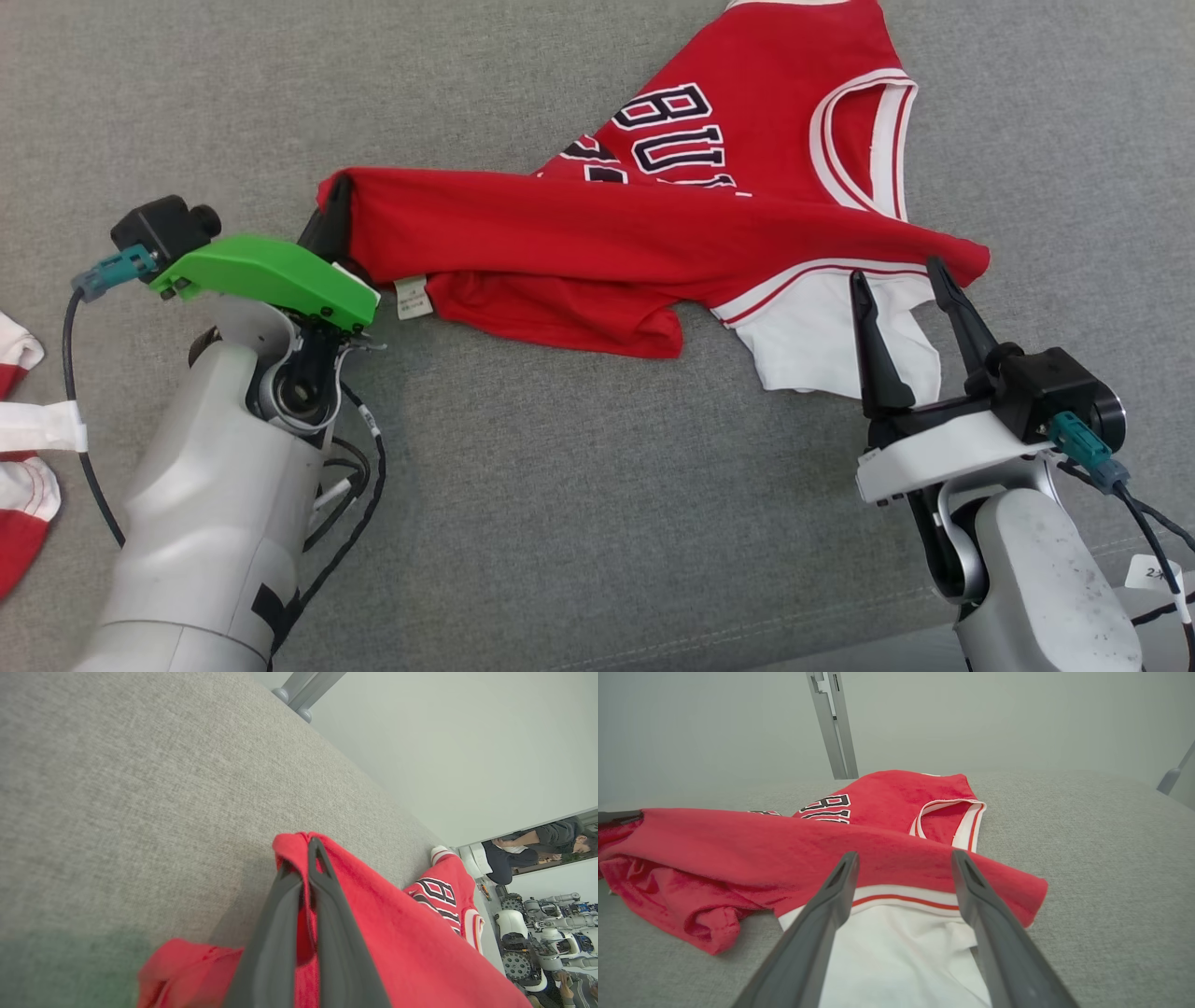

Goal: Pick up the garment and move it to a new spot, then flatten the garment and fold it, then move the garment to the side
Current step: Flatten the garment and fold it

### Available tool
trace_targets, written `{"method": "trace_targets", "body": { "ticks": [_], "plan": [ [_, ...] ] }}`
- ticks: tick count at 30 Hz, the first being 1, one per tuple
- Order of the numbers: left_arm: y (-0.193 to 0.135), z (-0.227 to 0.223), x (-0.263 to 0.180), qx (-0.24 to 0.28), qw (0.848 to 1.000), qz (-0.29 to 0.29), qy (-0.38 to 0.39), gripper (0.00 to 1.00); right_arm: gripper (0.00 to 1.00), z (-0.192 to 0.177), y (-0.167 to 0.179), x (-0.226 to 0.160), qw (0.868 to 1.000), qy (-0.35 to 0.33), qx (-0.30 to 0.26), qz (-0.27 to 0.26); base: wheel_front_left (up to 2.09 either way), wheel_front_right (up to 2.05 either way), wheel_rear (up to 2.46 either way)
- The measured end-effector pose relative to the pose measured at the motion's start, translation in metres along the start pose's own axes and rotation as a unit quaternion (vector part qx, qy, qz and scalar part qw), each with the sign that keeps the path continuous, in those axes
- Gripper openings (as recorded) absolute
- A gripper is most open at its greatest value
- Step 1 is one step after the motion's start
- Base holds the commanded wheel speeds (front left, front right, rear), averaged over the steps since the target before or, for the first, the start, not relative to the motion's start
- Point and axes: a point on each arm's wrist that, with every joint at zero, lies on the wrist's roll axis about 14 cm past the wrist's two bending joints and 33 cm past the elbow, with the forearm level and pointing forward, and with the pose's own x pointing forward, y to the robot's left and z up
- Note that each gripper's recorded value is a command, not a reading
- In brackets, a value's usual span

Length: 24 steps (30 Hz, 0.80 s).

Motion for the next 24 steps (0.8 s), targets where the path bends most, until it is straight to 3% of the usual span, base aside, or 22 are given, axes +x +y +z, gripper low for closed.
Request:
{"method": "trace_targets", "body": {
  "ticks": [2, 3, 4, 13, 18, 24],
  "plan": [
    [-0.003, 0.004, 0.004, 0.017, 1.000, -0.006, -0.010, 0.05, 1.00, -0.001, 0.001, 0.002, 1.000, 0.001, 0.000, 0.002, 0.00, 0.00, 0.00],
    [-0.004, 0.005, 0.005, 0.026, 1.000, -0.008, -0.012, 0.87, 1.00, -0.001, 0.002, 0.003, 1.000, 0.001, 0.000, 0.003, 0.00, 0.00, 0.00],
    [-0.005, 0.006, 0.005, 0.037, 0.999, -0.009, -0.016, 1.00, 1.00, -0.001, 0.003, 0.004, 1.000, 0.000, 0.000, 0.005, 0.00, 0.00, 0.00],
    [-0.020, 0.028, -0.018, 0.114, 0.990, -0.038, -0.077, 1.00, 1.00, 0.013, 0.009, 0.005, 1.000, -0.017, 0.000, 0.011, 0.00, 0.00, 0.00],
    [-0.012, 0.036, -0.048, 0.139, 0.985, -0.035, -0.098, 1.00, 1.00, 0.020, 0.009, -0.004, 1.000, -0.024, -0.001, 0.009, 0.00, 0.00, 0.00],
    [-0.011, 0.065, -0.096, 0.183, 0.968, -0.032, -0.169, 1.00, 1.00, 0.032, 0.009, -0.016, 0.999, -0.036, -0.002, 0.005, 0.00, 0.00, 0.00]
  ]
}}
